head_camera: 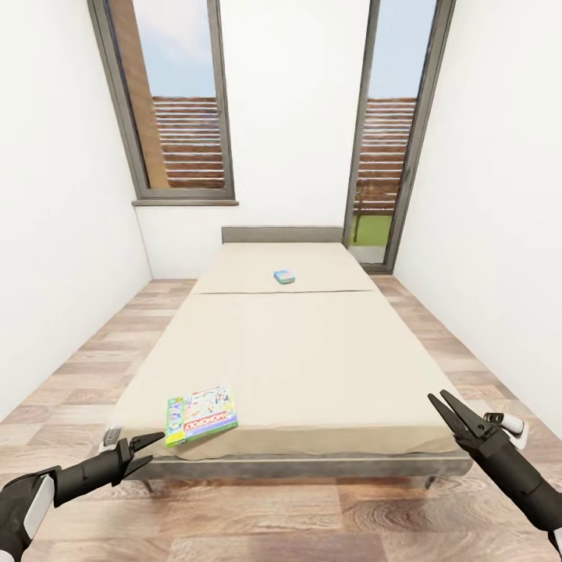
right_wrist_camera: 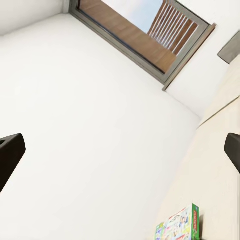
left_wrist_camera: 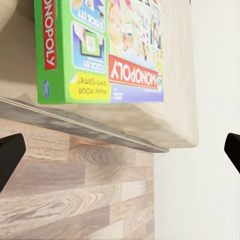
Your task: Put all the toys in the child's room - the three board games (two on the bed and one on the table), the two jigsaw puzzles on the table, and the tennis ball on the table - inside the toy box on the table in the child's room.
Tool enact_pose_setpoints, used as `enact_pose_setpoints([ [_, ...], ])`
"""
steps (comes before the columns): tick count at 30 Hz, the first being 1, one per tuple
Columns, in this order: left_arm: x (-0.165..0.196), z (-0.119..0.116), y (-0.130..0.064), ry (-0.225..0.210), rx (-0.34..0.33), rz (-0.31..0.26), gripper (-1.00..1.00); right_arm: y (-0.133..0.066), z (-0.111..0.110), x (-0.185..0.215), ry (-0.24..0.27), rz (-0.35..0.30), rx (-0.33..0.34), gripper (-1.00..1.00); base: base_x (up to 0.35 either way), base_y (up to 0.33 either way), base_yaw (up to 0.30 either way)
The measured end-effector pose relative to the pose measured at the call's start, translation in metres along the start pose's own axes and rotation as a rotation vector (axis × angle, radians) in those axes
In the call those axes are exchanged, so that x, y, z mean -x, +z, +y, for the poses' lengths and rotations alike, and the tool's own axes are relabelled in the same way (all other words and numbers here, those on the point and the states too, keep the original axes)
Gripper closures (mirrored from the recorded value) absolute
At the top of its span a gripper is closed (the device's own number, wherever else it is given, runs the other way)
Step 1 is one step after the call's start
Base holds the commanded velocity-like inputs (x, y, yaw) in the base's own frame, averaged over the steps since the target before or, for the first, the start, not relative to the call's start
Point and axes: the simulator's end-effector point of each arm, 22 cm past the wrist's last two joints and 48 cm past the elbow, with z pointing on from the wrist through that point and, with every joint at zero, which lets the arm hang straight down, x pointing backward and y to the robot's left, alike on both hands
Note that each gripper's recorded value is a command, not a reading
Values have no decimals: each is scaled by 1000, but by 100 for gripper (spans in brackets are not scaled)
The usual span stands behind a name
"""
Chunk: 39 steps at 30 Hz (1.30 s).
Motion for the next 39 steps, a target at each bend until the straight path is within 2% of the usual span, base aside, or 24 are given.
enact_pose_setpoints([
  [31,1,1,-1,-1,5,-1,-100,0,0,0,-1,-2,2,-100,35,3,0],
  [39,-7,17,4,-4,8,1,-100,-9,-11,-10,-1,-1,2,-100,0,0,0],
])
